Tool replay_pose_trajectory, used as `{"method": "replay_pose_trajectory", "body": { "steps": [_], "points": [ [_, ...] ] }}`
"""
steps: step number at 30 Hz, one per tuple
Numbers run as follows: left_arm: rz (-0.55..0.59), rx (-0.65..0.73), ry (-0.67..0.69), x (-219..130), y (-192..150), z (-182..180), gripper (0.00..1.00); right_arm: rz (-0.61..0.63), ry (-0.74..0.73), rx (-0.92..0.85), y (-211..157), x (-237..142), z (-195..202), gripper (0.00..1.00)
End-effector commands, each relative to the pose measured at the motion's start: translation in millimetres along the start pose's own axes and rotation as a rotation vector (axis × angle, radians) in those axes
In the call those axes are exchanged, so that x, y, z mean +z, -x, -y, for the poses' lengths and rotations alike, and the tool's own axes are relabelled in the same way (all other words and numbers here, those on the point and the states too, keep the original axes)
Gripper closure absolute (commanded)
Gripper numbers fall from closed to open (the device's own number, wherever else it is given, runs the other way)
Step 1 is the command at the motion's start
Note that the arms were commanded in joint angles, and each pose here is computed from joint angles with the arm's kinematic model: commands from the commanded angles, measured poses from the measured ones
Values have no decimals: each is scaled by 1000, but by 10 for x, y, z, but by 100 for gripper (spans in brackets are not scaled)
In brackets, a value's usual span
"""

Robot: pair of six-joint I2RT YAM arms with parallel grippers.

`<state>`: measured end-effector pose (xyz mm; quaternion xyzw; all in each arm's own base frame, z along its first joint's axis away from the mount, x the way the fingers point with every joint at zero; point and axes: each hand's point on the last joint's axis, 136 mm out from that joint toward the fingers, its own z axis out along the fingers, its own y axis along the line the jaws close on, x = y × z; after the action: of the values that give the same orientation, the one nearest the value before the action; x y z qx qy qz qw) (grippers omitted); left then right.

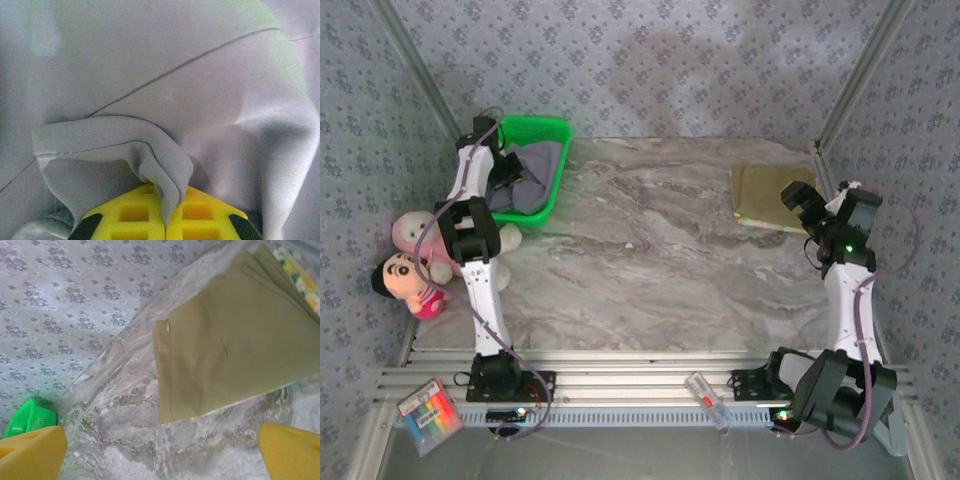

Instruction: Fold and stack the skirts

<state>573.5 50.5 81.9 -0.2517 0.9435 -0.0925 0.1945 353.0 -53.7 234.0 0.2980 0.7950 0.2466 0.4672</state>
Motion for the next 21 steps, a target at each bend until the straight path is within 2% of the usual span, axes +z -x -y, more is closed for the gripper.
{"method": "replay_pose_trajectory", "body": {
  "steps": [1,4,8,14,17,21],
  "points": [
    [138,56,-142,-791,255,378,100,-11,156,41,-79,-14,-218,0],
    [226,96,-257,-1320,341,659,100,-3,207,-31,-155,-37,-388,0],
    [340,178,-379,-2031,338,1077,100,41,195,-106,-184,-47,-514,0],
    [447,412,-520,-2908,-54,1905,100,84,198,-140,-188,2,-648,0],
    [466,571,-541,-3132,-404,2301,100,71,209,-194,-262,30,-749,0],
    [416,735,-567,-3098,-948,2731,100,19,220,-253,-399,70,-866,0]
  ]
}}
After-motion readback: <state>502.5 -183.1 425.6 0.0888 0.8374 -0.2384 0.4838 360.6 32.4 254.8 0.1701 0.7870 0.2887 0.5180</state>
